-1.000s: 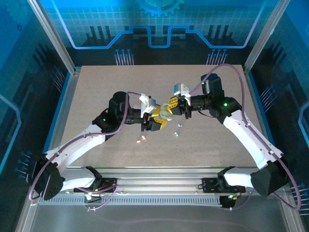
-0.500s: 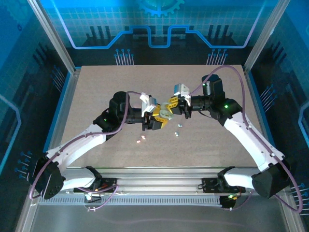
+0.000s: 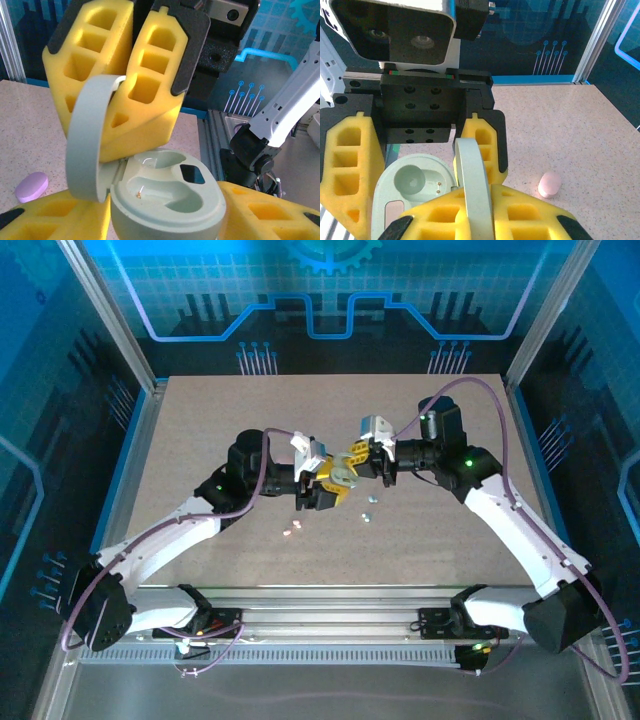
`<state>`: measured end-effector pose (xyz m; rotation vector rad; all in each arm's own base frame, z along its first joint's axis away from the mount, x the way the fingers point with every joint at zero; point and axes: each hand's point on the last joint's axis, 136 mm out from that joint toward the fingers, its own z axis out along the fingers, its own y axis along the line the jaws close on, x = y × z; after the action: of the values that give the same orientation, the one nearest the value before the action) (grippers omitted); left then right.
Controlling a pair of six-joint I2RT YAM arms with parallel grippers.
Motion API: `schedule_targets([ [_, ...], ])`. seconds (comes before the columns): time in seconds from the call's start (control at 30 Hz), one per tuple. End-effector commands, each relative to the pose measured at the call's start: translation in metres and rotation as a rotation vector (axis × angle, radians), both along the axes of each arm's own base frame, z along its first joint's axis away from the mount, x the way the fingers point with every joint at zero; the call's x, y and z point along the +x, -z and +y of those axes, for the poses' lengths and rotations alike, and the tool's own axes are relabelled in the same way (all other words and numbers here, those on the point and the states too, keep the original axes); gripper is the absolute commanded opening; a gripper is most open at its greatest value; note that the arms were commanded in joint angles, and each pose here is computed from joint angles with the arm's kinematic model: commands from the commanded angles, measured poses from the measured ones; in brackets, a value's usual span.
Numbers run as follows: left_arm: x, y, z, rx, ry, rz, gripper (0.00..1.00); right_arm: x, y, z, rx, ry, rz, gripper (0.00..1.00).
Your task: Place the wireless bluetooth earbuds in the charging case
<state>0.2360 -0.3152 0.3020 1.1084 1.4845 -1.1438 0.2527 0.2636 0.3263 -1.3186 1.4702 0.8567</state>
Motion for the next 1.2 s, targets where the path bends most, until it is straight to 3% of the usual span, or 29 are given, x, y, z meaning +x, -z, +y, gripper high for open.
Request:
schedule_targets([
  [0.0, 0.0017, -0.0106, -0.0046, -0.023, 0.007, -0.016, 0.54, -0.0053, -0.0076, 0.0018, 0.017, -0.015, -0.057, 0.12],
  [0.27, 0.0046, -0.0091, -0.0043, -0.019, -0.009, -0.015, 0.44, -0.0055, -0.0054, 0.0017, 0.012, -0.008, -0.063, 0.13],
  [0.57, 0.0041, -0.0117, -0.0049, -0.03, -0.008, -0.012, 0.51, -0.003, -0.0045, 0.0019, 0.009, 0.007, -0.074, 0.13],
  [0.73, 0.0033, -0.0099, -0.0055, -0.023, 0.0, -0.009, 0.46, -0.0034, -0.0054, 0.002, 0.01, 0.007, -0.077, 0.13],
  [0.93, 0.0003, -0.0077, -0.0047, -0.012, 0.011, -0.019, 0.5, -0.003, -0.0062, 0.0021, 0.014, 0.011, -0.073, 0.13],
  [1.17, 0.0012, -0.0092, -0.0046, -0.013, 0.007, -0.025, 0.48, -0.0016, -0.0064, 0.0029, 0.017, 0.013, -0.063, 0.14],
])
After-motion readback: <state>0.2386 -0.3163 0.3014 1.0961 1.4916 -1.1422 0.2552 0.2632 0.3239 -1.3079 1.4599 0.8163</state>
